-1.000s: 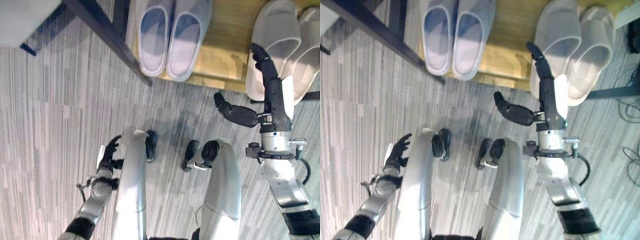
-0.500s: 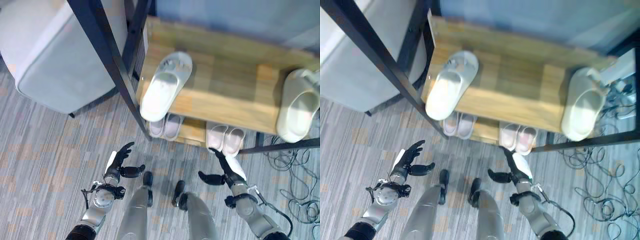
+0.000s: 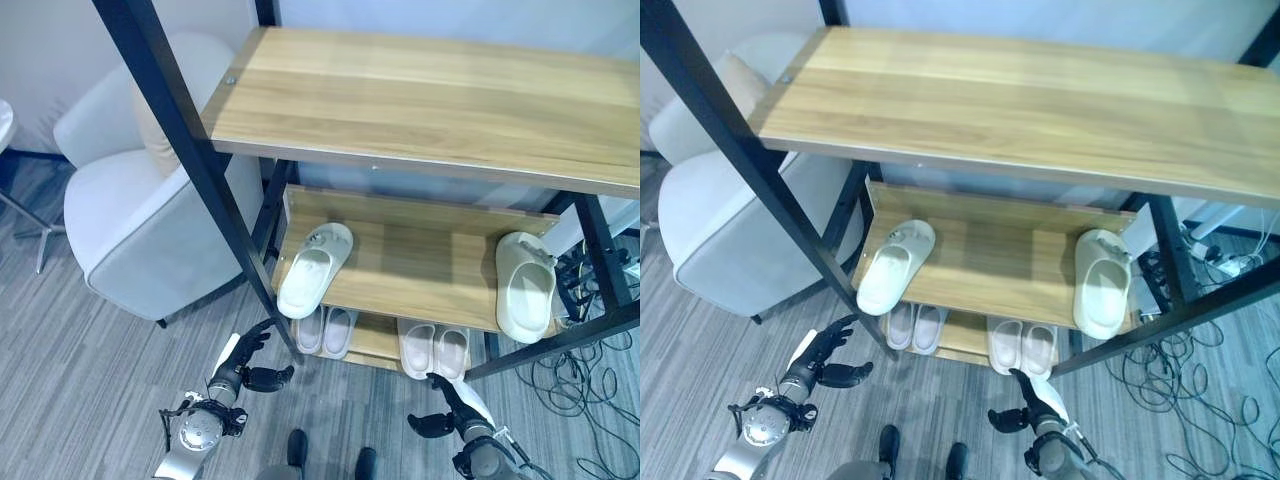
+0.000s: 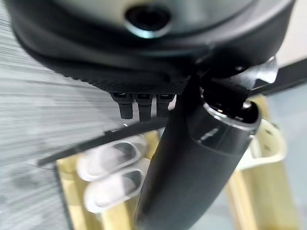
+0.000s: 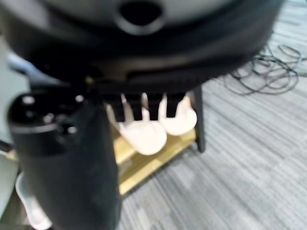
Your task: Arrange the slippers neatly on the shoe rack.
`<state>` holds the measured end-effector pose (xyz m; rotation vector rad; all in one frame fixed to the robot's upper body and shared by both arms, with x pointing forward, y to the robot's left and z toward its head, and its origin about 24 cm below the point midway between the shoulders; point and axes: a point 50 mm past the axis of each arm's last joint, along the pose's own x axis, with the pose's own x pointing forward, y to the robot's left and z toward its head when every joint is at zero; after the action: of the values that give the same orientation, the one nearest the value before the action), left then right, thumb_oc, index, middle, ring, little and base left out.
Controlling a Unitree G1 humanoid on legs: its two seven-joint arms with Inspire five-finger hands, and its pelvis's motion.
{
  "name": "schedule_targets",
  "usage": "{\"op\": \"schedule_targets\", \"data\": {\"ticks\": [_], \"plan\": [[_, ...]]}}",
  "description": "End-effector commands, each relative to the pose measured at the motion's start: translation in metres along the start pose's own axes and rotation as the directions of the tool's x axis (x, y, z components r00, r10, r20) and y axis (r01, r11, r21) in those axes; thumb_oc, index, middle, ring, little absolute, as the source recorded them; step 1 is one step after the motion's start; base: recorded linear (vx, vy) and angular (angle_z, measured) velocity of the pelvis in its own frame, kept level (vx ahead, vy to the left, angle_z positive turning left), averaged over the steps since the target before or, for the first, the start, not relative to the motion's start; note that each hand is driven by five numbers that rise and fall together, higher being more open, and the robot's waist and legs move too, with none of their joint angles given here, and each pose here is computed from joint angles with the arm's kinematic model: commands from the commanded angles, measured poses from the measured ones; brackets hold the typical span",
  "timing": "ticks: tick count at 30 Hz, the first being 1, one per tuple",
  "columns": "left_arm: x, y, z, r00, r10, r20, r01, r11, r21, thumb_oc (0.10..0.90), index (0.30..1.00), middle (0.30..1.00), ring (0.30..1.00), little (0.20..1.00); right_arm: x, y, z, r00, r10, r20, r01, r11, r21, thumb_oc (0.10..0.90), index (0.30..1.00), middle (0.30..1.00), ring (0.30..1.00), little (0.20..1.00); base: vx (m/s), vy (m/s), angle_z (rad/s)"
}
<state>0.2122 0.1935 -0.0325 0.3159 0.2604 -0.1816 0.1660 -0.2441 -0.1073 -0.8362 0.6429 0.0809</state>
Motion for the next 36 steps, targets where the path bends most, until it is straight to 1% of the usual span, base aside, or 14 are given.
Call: {"op": "schedule_targets", "data": {"ticks": [1, 2, 8, 12, 17, 23, 32, 36], "plan": [[0.008, -0.005, 0.037, 0.979, -0.042, 0.199, 0.048, 0.998, -0.026, 0.8, 0.9, 0.9, 0.9, 0.9, -0.006, -0.008, -0.01, 0.999, -0.039, 0.0, 0.039, 0.999, 0.0, 0.8, 0.9, 0.9, 0.9, 0.9, 0.02, -0.035, -0.07], [0.008, -0.006, 0.046, 0.971, -0.047, 0.236, 0.059, 0.997, -0.044, 0.8, 0.9, 0.9, 0.9, 0.9, -0.008, -0.005, -0.013, 0.999, -0.031, -0.013, 0.031, 1.0, 0.001, 0.8, 0.9, 0.9, 0.9, 0.9, 0.01, -0.022, -0.04], [0.005, -0.008, 0.067, 0.944, -0.051, 0.327, 0.085, 0.992, -0.091, 0.8, 0.9, 0.9, 0.9, 0.9, -0.014, 0.005, -0.021, 0.999, -0.003, -0.045, 0.003, 1.0, -0.006, 0.8, 0.9, 0.9, 0.9, 0.9, 0.03, -0.014, -0.06], [0.004, -0.006, 0.073, 0.937, -0.026, 0.348, 0.086, 0.984, -0.159, 0.8, 0.9, 0.9, 0.9, 0.9, -0.016, 0.007, -0.022, 0.999, 0.002, -0.047, -0.003, 1.0, -0.012, 0.8, 0.9, 0.9, 0.9, 0.9, 0.01, -0.008, -0.12], [0.005, -0.004, 0.073, 0.937, -0.008, 0.348, 0.062, 0.988, -0.144, 0.8, 0.9, 0.9, 0.9, 0.9, -0.016, 0.008, -0.022, 0.999, 0.008, -0.05, -0.009, 1.0, -0.021, 0.8, 0.9, 0.9, 0.9, 0.9, 0.0, 0.0, 0.0], [0.006, -0.007, 0.056, 0.962, -0.023, 0.273, 0.052, 0.994, -0.098, 0.8, 0.9, 0.9, 0.9, 0.9, -0.015, 0.009, -0.021, 0.999, 0.012, -0.047, -0.013, 1.0, -0.019, 0.8, 0.9, 0.9, 0.9, 0.9, 0.0, 0.0, 0.0], [-0.003, -0.015, 0.005, 0.997, -0.064, 0.05, 0.064, 0.998, 0.0, 0.8, 0.9, 0.9, 0.9, 0.9, -0.013, 0.005, -0.019, 0.999, 0.01, -0.043, -0.011, 1.0, -0.017, 0.8, 0.9, 0.9, 0.9, 0.9, 0.0, 0.0, 0.0], [-0.006, -0.016, -0.005, 0.997, -0.075, 0.007, 0.075, 0.997, 0.022, 0.8, 0.9, 0.9, 0.9, 0.9, -0.011, 0.002, -0.018, 0.999, 0.01, -0.043, -0.011, 1.0, -0.015, 0.8, 0.9, 0.9, 0.9, 0.9, 0.0, 0.0, 0.0]]}}
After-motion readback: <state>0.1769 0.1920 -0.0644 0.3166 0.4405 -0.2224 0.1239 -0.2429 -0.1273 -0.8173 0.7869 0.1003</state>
